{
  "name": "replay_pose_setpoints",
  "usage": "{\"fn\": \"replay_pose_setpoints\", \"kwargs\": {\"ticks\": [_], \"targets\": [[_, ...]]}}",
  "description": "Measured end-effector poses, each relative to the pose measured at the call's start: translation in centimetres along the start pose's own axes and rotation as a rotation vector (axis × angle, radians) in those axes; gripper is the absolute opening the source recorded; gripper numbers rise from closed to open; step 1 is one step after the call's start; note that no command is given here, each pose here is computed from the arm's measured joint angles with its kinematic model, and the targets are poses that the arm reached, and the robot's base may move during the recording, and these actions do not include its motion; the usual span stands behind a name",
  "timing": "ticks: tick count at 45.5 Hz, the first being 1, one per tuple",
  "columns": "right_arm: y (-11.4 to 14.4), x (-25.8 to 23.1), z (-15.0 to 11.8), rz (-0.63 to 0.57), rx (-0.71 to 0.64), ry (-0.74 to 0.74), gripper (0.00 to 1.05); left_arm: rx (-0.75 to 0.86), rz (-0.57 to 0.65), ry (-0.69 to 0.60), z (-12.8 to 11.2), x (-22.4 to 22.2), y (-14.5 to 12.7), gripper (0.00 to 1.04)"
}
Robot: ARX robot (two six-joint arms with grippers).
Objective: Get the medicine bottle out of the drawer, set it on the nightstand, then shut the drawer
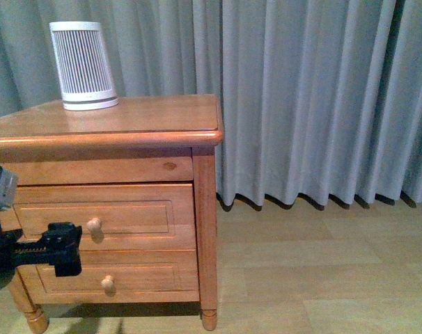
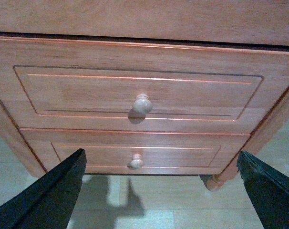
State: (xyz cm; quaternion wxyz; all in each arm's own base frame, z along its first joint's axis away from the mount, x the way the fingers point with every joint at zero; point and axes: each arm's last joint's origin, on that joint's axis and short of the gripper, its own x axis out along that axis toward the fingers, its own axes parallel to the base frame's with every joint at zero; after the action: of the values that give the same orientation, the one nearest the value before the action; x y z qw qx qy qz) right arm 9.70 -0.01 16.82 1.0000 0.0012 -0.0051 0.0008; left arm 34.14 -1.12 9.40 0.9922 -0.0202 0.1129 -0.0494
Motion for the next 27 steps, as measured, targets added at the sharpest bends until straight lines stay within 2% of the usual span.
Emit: {"fn": "replay_pose_setpoints", "kwargs": {"ticks": [10, 27], "targets": [[0.0, 0.0, 0.0, 0.000, 0.000, 0.000, 0.98, 0.010, -0.013, 0.077, -1.1, 5.9, 0.7, 0.98], [0.0, 0.0, 0.0, 0.000, 0.000, 0.000, 0.98, 0.048, -0.023, 0.127, -1.1, 9.9, 1.0, 0.98]]}}
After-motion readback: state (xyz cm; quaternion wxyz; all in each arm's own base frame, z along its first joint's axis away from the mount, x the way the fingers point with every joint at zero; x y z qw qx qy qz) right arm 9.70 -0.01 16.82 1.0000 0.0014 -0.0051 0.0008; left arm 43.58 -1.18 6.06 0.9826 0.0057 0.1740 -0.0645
